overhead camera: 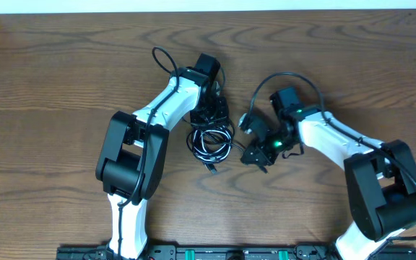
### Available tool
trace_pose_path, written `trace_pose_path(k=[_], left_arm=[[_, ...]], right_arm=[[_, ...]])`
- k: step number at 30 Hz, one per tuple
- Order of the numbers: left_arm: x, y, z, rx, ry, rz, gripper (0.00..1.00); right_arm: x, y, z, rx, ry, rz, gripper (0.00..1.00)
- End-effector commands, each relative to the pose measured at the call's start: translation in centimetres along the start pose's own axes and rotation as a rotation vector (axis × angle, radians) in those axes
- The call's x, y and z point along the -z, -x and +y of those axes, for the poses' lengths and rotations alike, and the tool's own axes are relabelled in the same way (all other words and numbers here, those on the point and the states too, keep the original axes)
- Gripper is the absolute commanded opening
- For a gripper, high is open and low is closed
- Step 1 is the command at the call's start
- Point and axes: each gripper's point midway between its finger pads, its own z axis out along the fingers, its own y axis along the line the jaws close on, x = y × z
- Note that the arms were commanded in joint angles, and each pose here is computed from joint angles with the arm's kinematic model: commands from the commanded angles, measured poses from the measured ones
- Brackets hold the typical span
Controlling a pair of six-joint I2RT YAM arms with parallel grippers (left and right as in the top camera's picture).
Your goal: Untangle cables
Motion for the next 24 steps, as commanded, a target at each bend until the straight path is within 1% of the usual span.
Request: trace_pose_path(k=[1,6,8,10,12,15,16,24], left_arm=[[1.0,0.5,-0.1,-0.022,0.019,-0.023,0.43],[2.2,0.1,-0.1,-0.018,0.024,-0.027,0.45],[2.3,-0.1,0.2,-0.011,0.042,-0.020,0.45],[2.2,-0.4,0.8,-0.006,0.074,-0.015,0.45],[2.1,-0.7,1.3,-0.004,0.096,-0.007,0.45],[2.0,-1.0,1.3,-0.002,0.100,0.003,0.45],[2.0,-1.0,1.3,-0.002,0.100,0.003,0.45],[1.6,-1.2,1.6,-0.001,0.102,0.008,0.45]], right_arm=[[-0.3,0.1,-0.8,0.078,-0.101,0.049,0.24],[-0.4,0.2,-1.2,0.068,-0.135,0.055,0.22],[-0.4,0.3,-1.3,0.072,-0.137,0.050,0.18],[-0.4,0.4,-1.3,0.073,-0.139,0.048,0.12],[-0.4,0.4,-1.3,0.067,-0.139,0.045,0.11],[-0.4,0.6,-1.4,0.064,-0.142,0.040,0.02],[-0.4,0.6,-1.4,0.065,-0.142,0.039,0.01],[-0.3,1.0,-1.1,0.020,-0.117,0.013,0.01]])
